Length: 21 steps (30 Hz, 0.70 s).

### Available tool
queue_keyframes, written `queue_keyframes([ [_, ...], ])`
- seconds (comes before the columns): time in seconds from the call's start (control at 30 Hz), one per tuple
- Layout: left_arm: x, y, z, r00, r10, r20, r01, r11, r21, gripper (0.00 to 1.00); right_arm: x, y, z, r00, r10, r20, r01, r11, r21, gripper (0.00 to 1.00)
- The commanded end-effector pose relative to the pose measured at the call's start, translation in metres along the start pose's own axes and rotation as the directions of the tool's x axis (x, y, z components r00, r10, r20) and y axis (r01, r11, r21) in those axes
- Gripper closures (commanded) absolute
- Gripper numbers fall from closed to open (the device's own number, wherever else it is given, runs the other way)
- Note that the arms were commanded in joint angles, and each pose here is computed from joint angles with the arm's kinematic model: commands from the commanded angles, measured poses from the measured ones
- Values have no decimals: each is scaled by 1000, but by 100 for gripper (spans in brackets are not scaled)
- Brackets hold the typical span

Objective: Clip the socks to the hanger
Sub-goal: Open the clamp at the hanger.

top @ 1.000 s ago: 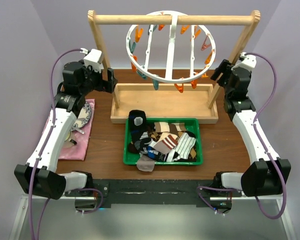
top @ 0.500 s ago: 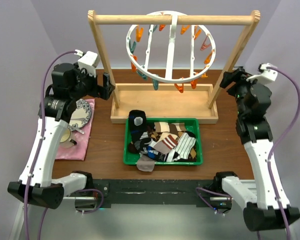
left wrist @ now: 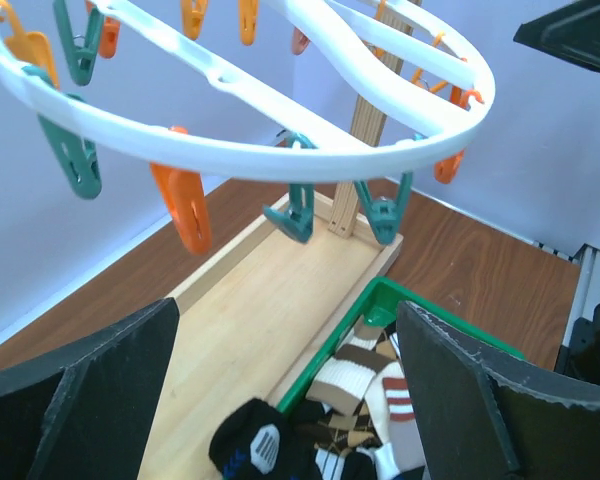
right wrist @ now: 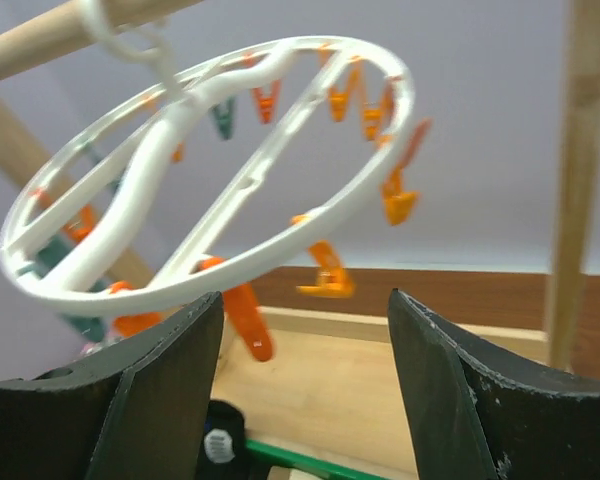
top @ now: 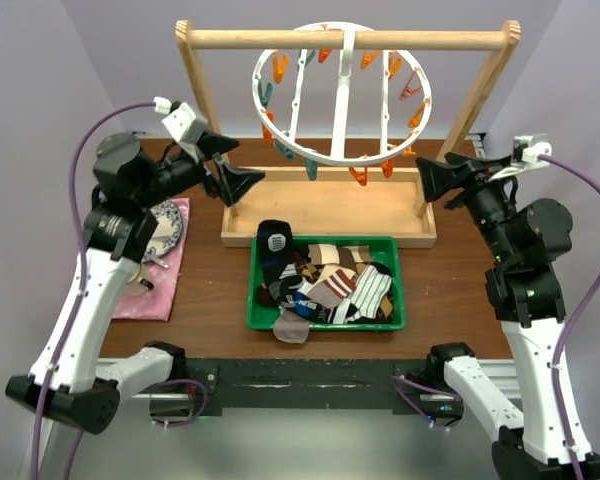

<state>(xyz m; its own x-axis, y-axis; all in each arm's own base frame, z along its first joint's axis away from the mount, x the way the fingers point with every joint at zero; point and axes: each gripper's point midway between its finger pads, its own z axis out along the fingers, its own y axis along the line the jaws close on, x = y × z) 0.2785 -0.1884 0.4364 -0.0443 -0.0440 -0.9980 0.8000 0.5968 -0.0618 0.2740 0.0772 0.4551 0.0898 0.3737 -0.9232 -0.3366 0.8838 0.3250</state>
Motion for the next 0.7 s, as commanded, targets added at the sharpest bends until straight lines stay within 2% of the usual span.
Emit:
queue_keyframes([
  [0.0,-29,6,36,994,-7,113,0,998,66,5,-17,59,-7,996,-86,-19,78,958,-275,30],
  [0.13,-47,9,51,981,5,196,-25,995,101,7,-21,85,-13,993,-111,-34,90,921,-378,30],
  [0.3,-60,4,65,972,-21,232,-19,986,167,10,-16,98,-16,987,-150,-60,110,894,-434,29],
  [0.4,-58,-2,73,974,-42,223,-3,980,198,13,-8,101,-9,982,-173,-76,123,890,-440,31],
  [0.53,-57,-10,78,975,-63,213,11,972,234,23,-7,112,9,977,-201,-78,146,883,-446,33],
  [0.67,-52,-19,79,978,-89,188,36,962,269,29,4,121,43,969,-218,-113,148,886,-439,33],
])
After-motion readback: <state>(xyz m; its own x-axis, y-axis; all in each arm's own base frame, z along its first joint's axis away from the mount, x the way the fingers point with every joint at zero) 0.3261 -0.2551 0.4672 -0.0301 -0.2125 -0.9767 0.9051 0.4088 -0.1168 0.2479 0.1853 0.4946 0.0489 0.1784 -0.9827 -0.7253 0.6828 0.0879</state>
